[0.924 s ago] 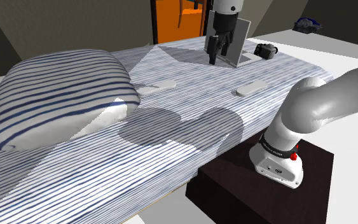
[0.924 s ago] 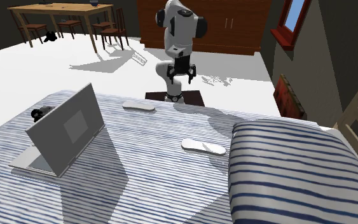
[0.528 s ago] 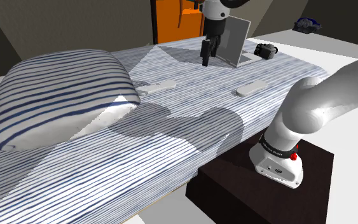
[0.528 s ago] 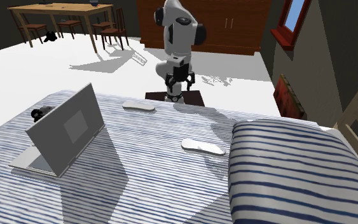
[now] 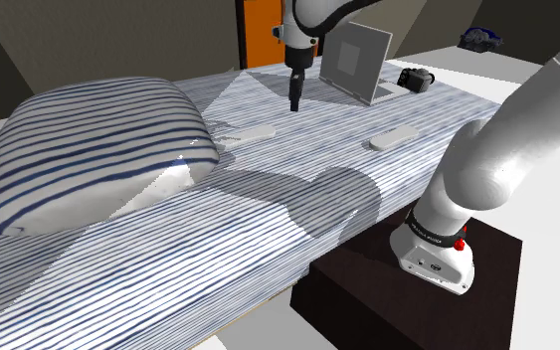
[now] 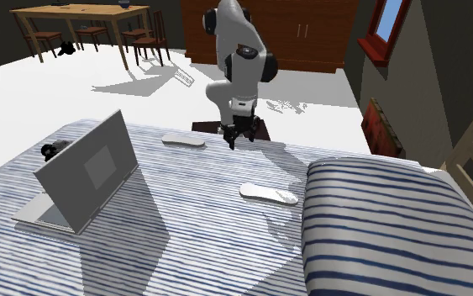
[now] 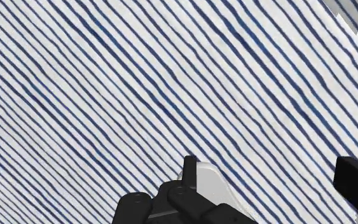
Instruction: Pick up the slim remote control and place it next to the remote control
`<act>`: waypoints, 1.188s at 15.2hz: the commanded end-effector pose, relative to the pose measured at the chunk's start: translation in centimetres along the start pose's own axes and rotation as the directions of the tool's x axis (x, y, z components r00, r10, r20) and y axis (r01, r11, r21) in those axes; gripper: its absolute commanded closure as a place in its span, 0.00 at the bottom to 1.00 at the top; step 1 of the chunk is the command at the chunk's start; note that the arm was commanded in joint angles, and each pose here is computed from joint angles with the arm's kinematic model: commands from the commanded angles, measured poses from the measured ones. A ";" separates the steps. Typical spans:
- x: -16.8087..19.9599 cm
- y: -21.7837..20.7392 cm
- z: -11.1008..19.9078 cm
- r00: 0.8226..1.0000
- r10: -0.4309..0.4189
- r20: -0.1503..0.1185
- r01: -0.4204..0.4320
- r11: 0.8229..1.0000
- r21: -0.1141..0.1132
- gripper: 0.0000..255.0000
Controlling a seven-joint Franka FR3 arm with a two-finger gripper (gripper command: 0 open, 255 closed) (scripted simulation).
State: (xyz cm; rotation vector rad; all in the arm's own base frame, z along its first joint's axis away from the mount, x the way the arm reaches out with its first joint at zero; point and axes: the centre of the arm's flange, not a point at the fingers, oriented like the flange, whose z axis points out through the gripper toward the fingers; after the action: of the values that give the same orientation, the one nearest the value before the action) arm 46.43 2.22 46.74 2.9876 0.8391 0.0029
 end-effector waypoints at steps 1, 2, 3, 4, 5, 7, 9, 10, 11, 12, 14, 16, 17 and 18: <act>2.1 0.4 1.6 0.996 -0.092 -0.002 0.092 0.996 0.001 0.00; 3.2 0.6 2.2 0.991 -0.135 -0.003 0.135 0.991 0.002 0.00; 4.3 0.8 2.9 0.984 -0.178 -0.005 0.178 0.984 0.002 0.00; 5.5 0.9 3.5 0.975 -0.221 -0.006 0.221 0.975 0.003 0.00; 6.6 0.9 4.2 0.965 -0.263 -0.007 0.263 0.965 0.003 0.00; 8.9 0.9 5.5 0.938 -0.345 -0.010 0.346 0.938 0.004 0.00; 11.1 0.6 6.8 0.905 -0.426 -0.012 0.426 0.905 0.005 0.00; 12.2 0.4 7.4 0.886 -0.464 -0.014 0.464 0.886 0.005 0.00; 13.4 0.2 8.0 0.865 -0.502 -0.015 0.502 0.865 0.005 0.00; 14.5 -0.1 8.7 0.842 -0.539 -0.017 0.540 0.842 0.005 0.00; 15.9 -0.6 9.6 0.809 -0.588 -0.018 0.588 0.809 0.005 0.00; 15.9 -0.6 10.6 0.809 -0.588 -0.018 0.588 0.809 0.006 0.00; 16.0 -0.6 11.1 0.809 -0.588 -0.018 0.588 0.809 0.006 0.00; 16.0 -0.6 11.7 0.809 -0.588 -0.018 0.588 0.809 0.006 0.00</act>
State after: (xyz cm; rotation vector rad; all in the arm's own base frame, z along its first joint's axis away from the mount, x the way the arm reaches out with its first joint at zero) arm 59.86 10.63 35.50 2.5968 1.7282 0.0026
